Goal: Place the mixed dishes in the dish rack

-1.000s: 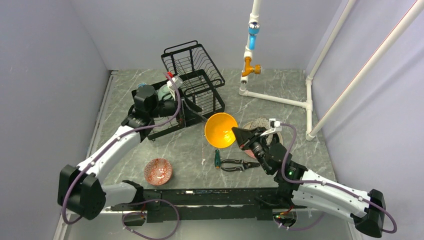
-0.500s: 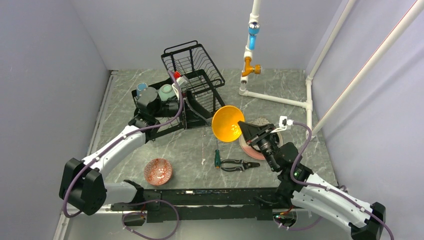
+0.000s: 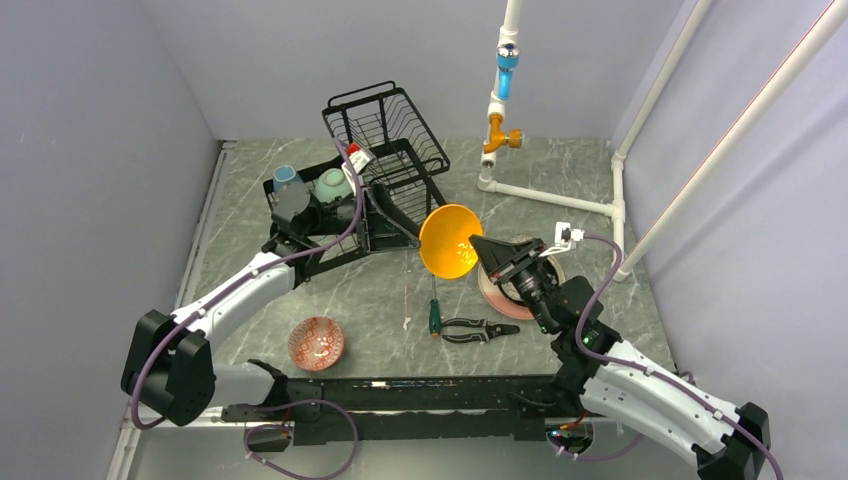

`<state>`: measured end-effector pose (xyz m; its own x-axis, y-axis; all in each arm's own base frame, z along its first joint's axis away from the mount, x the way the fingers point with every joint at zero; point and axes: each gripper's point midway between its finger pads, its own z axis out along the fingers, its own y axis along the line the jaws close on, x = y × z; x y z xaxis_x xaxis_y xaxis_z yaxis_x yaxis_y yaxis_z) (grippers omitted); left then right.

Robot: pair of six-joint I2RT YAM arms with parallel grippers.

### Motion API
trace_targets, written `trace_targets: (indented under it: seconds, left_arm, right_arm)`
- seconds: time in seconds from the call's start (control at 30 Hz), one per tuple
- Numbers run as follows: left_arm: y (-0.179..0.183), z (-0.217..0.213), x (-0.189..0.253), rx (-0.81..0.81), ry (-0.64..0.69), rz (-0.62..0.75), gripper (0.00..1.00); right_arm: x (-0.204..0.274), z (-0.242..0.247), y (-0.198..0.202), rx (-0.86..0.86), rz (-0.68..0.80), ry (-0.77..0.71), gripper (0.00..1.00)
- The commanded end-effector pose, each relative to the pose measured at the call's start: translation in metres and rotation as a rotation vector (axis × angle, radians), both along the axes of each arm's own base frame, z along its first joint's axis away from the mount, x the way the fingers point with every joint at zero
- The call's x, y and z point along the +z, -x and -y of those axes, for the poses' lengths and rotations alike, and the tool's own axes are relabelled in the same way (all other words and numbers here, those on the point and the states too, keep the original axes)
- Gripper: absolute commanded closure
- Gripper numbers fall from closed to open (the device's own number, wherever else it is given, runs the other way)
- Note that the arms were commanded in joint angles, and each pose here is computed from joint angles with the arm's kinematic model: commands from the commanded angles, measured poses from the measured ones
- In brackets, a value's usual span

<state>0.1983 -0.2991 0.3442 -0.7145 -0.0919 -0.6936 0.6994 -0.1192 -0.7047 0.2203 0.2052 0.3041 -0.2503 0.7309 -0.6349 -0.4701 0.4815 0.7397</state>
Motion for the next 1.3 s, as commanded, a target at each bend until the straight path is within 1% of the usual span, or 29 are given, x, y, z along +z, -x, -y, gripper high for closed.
trace_targets:
  seconds: [0.0,0.1,0.27,0.43,0.83,1.0,1.17,1.27]
  left_arm:
    - [0.007,0.001,0.006,-0.034,0.015,0.007,0.01]
    - [0.006,0.003,0.004,-0.028,-0.003,-0.001,0.01]
    - [0.013,0.003,0.008,-0.061,0.015,0.001,0.01]
    - [0.017,0.002,0.012,-0.082,0.025,0.013,0.01]
    - [0.013,0.002,0.011,-0.026,0.011,0.051,0.0]
    - [0.006,0.003,0.005,0.014,-0.011,0.053,0.09]
    - [0.007,0.001,0.005,0.006,0.028,0.069,0.3]
    - [0.009,-0.003,0.011,-0.006,0.078,0.116,0.4]
  right_arm:
    - [0.057,0.001,0.008,0.048,0.11,-0.146,1.0]
    - [0.061,-0.001,0.006,0.056,0.113,-0.153,1.0]
    - [0.061,-0.002,0.0,0.049,0.119,-0.151,1.0]
    - [0.058,-0.005,-0.005,0.037,0.119,-0.115,1.0]
    - [0.041,-0.011,-0.016,0.008,0.119,-0.009,1.0]
    - [0.039,-0.012,-0.018,0.006,0.124,0.014,1.0]
    - [0.032,-0.015,-0.021,0.004,0.116,0.032,1.0]
    - [0.032,-0.016,-0.021,0.006,0.116,0.035,1.0]
